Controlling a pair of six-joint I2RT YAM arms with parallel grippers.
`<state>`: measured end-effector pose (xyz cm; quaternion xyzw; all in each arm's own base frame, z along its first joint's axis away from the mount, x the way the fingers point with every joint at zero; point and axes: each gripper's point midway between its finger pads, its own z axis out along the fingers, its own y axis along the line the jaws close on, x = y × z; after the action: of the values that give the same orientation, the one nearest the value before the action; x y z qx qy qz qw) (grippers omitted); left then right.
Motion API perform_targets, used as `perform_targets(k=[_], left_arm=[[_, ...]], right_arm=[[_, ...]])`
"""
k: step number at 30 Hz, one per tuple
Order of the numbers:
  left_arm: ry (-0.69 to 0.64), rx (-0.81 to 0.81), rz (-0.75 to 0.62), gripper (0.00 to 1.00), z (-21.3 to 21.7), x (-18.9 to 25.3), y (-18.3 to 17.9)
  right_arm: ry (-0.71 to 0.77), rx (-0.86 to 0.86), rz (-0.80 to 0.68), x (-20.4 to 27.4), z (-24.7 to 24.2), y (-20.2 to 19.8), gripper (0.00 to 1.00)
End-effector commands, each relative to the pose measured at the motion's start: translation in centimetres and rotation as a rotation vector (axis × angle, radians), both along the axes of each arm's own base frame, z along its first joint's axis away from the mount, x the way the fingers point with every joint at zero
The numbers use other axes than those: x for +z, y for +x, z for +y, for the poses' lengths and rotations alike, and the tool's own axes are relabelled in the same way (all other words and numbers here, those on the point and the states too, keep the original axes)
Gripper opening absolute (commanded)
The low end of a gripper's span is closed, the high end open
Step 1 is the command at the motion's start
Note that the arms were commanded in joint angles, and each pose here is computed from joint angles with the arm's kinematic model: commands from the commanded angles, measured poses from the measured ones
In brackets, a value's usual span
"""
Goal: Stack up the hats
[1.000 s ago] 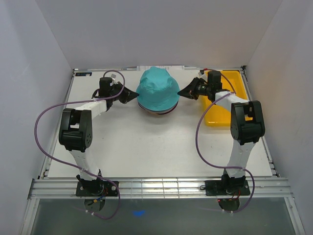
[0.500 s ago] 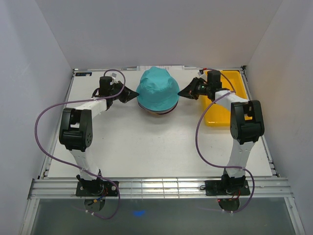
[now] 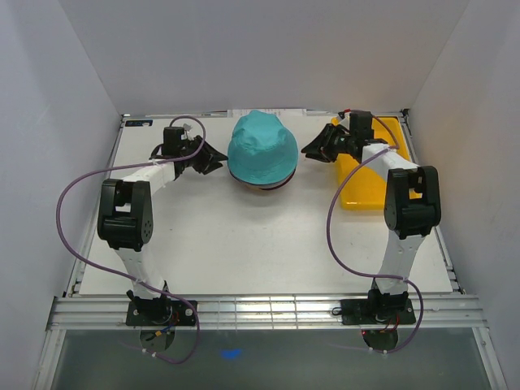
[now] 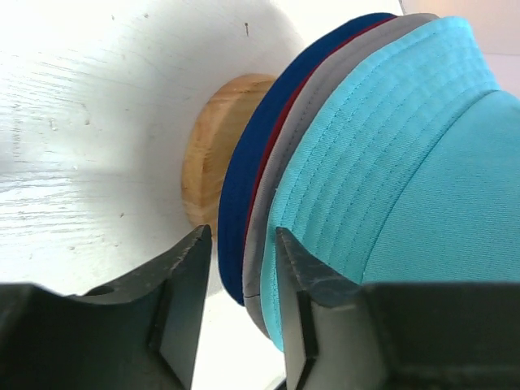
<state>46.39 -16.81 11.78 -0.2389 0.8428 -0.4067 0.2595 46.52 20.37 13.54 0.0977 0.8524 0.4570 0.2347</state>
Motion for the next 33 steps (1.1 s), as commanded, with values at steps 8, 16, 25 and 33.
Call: perform_targets(k=[8, 16, 25, 33], left_arm=[[0.063, 0.011, -0.158, 0.52, 1.5, 7.7, 0.4], [0.083, -0.044, -0.304, 0.54, 1.5, 14.9, -1.1], [0.050, -0.173, -0.397, 0.54, 0.5, 18.9, -6.5], [0.028, -0.238, -0.417, 0.54, 0.1, 19.5, -10.5]], right_arm=[[-0.018, 0.000, -0.131, 5.9, -0.2, 0.9, 0.47], [-0.051, -0.020, -0.278, 12.6, -1.4, -1.0, 0.55], [-0.206, -0.109, -0.495, 18.8, -6.0, -8.2, 0.72], [-0.333, -0.156, -0.529, 17.2, -8.5, -13.6, 0.86]])
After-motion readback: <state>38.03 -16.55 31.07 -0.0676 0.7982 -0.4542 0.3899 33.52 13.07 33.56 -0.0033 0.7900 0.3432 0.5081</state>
